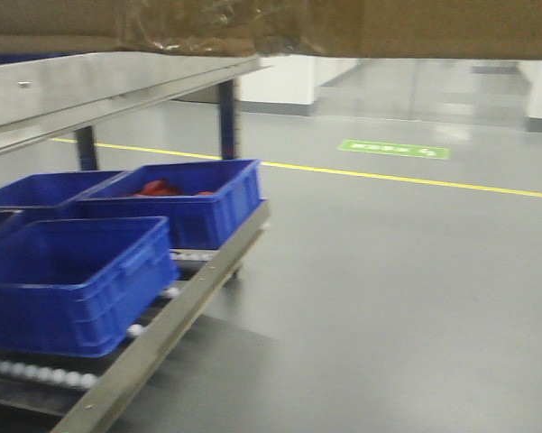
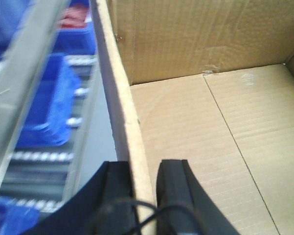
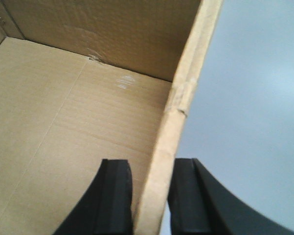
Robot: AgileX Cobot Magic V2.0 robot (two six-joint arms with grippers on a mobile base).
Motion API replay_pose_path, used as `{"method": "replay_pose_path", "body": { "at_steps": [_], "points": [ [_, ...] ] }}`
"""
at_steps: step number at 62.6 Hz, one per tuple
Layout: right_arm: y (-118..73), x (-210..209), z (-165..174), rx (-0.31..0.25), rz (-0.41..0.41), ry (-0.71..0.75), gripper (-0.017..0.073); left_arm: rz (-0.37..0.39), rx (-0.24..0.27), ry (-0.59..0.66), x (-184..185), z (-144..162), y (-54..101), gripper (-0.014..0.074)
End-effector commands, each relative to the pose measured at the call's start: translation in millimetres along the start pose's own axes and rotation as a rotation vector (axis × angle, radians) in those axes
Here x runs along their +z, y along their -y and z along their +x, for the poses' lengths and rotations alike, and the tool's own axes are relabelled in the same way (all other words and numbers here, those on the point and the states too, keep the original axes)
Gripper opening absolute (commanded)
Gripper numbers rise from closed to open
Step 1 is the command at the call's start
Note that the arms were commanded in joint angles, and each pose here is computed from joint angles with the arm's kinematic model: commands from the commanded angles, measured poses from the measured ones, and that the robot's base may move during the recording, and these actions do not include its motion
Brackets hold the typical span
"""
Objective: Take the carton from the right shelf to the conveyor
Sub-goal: 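Drive the base toward the red conveyor holding the carton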
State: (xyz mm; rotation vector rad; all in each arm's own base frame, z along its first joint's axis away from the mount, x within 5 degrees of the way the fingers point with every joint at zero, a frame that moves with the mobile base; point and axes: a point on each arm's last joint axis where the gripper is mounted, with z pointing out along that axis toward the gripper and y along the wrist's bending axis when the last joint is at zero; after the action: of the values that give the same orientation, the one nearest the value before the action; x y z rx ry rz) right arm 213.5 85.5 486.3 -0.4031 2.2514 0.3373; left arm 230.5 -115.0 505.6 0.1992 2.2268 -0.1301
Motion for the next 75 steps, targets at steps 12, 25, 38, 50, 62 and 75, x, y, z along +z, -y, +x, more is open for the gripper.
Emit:
{"method": "replay_pose_path", "body": {
  "at_steps": [12,25,38,50,62,75],
  "points": [
    [-3.3,-6.2,-4.4,-0.019,-0.022,0.067,-0.0068,0.072,0.000,0.054,-8.5,-3.2,6.2,-0.0016],
    [-3.3,-6.2,-4.4,-0.019,-0.022,0.067,-0.0068,0.072,0.000,0.054,-8.5,-3.2,6.2,-0.0016],
    [-3.3,-6.2,-4.4,-0.019,-0.022,0.067,-0.0068,0.072,0.000,0.054,-8.5,-3.2,6.2,-0.0016],
    [-3.3,-6.2,-4.4,-0.019,-0.022,0.067,-0.0068,0.072,0.000,0.054,-8.5,-3.2,6.2,-0.0016],
    [-3.3,-6.2,-4.4,-0.019,-0.022,0.067,-0.0068,0.072,0.000,0.054,-8.5,-3.2,6.2,-0.0016],
    [-3.3,-6.2,-4.4,-0.019,-0.022,0.067,-0.0068,0.072,0.000,0.054,-8.5,-3.2,6.2,-0.0016]
  ]
}}
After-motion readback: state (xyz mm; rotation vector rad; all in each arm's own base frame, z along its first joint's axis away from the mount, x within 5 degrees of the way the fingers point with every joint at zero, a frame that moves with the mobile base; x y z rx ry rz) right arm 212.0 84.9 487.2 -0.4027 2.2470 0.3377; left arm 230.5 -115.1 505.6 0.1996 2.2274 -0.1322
